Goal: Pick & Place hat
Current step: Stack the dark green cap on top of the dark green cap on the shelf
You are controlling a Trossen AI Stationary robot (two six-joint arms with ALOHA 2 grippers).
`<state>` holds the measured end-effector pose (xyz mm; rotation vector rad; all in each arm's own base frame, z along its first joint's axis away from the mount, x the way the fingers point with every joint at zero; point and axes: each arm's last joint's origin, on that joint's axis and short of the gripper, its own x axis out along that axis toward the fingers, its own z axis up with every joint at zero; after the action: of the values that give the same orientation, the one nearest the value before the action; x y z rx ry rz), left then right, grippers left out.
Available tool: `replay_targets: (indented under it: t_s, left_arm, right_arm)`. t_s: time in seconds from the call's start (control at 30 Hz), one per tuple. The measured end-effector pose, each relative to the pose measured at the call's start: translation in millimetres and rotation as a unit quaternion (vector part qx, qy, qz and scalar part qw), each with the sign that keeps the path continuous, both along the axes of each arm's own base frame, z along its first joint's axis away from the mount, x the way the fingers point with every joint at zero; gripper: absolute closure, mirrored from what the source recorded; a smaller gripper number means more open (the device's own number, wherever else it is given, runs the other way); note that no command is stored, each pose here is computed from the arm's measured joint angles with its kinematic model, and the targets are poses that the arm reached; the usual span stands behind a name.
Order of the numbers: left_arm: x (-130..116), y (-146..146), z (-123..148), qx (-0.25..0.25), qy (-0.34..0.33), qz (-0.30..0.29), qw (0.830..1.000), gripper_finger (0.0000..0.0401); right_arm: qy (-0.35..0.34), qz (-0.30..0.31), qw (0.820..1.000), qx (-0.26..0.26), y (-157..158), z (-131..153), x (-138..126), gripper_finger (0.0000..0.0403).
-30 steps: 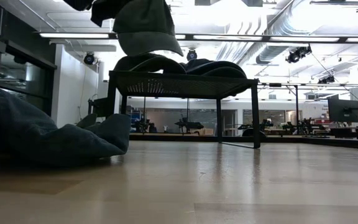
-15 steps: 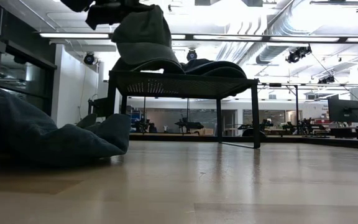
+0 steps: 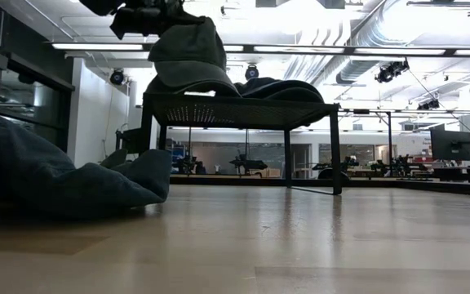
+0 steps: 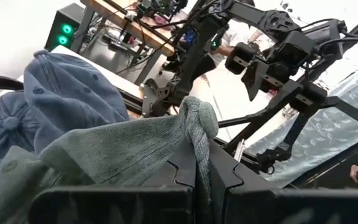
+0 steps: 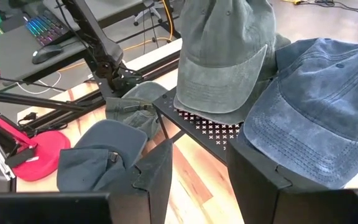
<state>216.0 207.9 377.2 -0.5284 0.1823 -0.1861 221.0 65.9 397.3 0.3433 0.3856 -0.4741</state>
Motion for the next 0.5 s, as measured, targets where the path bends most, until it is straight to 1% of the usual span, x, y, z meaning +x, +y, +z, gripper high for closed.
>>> replay_targets:
  t_s: [0.13, 0.33, 0.5]
  left_arm:
    - [0.1, 0.1, -0.4, 0.008, 0.000, 0.003, 1.000, 0.0399]
    - [2.8, -1.9, -4.2, 0.024, 0.016, 0.025, 0.999, 0.0398]
    - [2.5, -1.6, -6.6, 0.027, 0.028, 0.038, 0.999, 0.0398]
  right_arm:
    - [0.002, 0.005, 1.000, 0.003, 0.3, -0.2, 0.1, 0.0261]
    - [0.003, 0.008, 1.000, 0.004, 0.5, -0.3, 0.1, 0.0261]
    - [0.004, 0.009, 1.000, 0.003, 0.6, -0.5, 0.2, 0.0261]
